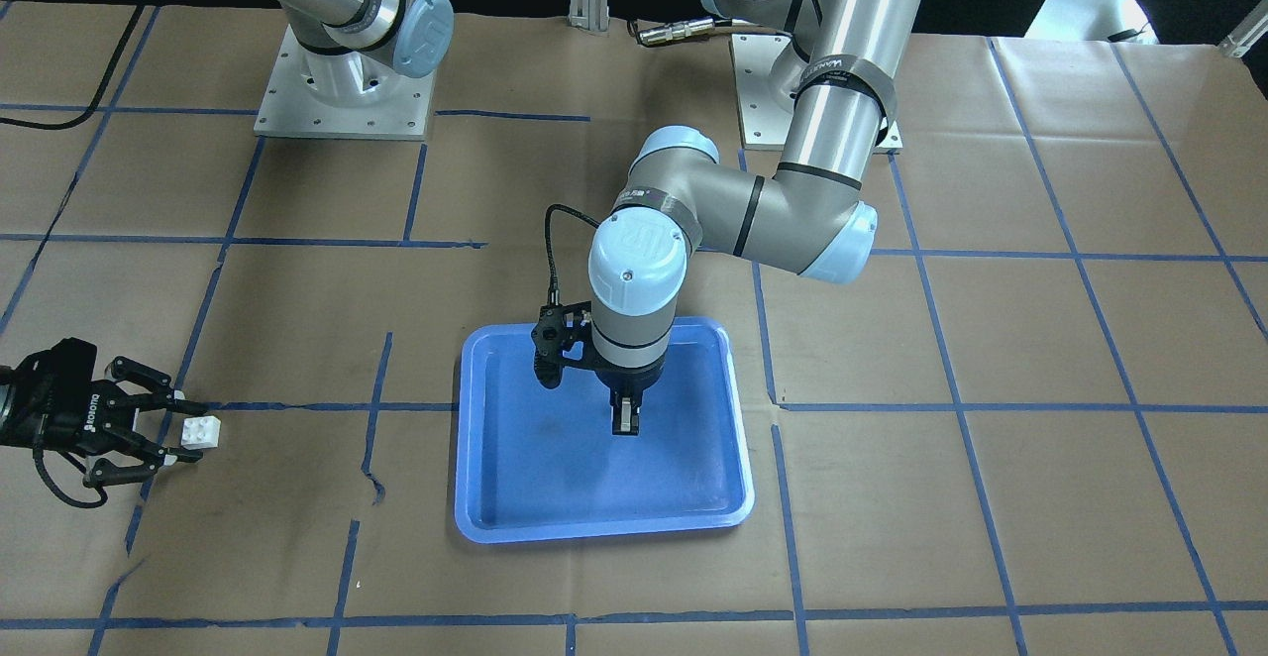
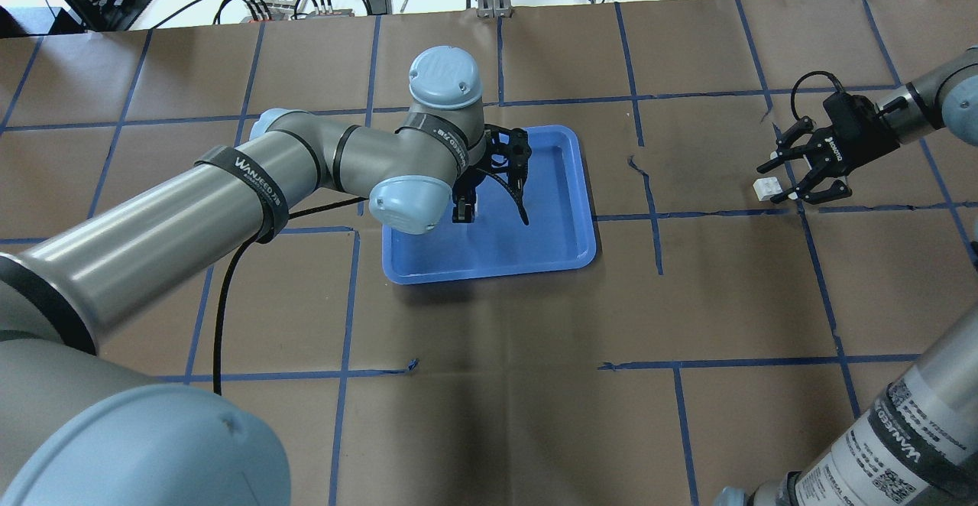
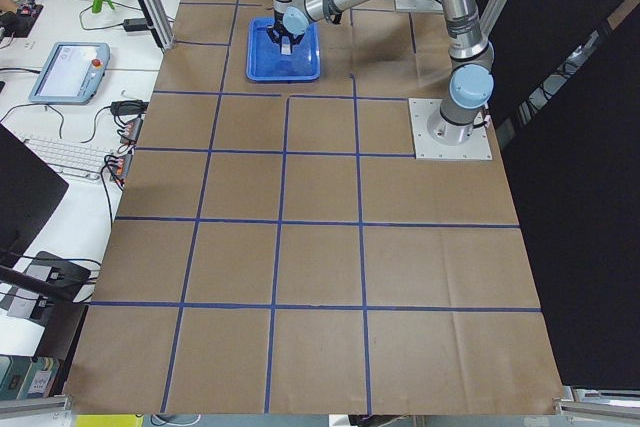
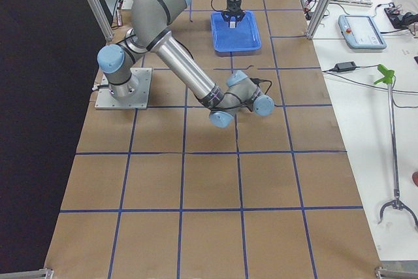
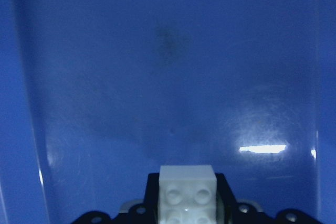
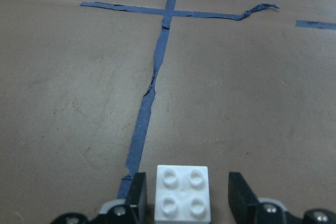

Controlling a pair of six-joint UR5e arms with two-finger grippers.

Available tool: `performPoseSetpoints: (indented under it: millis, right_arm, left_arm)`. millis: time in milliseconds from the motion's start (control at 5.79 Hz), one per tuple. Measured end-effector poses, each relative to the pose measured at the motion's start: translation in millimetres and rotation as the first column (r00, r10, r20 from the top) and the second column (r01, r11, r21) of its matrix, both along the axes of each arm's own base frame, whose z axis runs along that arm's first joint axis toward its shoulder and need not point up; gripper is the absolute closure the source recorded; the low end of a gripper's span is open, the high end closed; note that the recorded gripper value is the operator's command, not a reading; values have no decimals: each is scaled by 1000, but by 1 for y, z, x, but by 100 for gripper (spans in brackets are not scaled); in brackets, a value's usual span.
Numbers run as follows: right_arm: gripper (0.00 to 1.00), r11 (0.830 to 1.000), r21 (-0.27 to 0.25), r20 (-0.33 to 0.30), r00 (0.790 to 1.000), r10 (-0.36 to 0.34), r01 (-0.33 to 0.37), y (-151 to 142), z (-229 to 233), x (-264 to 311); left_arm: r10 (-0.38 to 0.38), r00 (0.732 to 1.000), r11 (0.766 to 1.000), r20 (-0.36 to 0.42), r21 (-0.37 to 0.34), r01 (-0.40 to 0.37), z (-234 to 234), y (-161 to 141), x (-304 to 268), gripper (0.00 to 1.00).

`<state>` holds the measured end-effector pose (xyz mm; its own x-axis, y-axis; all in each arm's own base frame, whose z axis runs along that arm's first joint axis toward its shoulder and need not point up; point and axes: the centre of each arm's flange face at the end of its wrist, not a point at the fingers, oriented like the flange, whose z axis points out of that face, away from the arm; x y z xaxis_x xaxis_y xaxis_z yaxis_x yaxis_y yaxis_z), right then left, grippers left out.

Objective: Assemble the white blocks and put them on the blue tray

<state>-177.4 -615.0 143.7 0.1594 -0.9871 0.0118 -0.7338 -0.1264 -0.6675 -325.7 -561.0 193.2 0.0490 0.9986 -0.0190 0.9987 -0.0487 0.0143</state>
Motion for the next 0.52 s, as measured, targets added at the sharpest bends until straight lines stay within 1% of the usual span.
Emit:
performPoseSetpoints:
  millis: [173,519]
  right_arm:
    - [69,1000,-9,-2,1000,2,-2,-1,2,-1]
    - [69,999,-32,-21,1000,-2,1,-5,10,-3]
  left_arm:
    - [1,1000,1000,5,15,-1,-11,0,0,2]
    - [8,1000,1000,13,29,-9,-23,-1,-1,0]
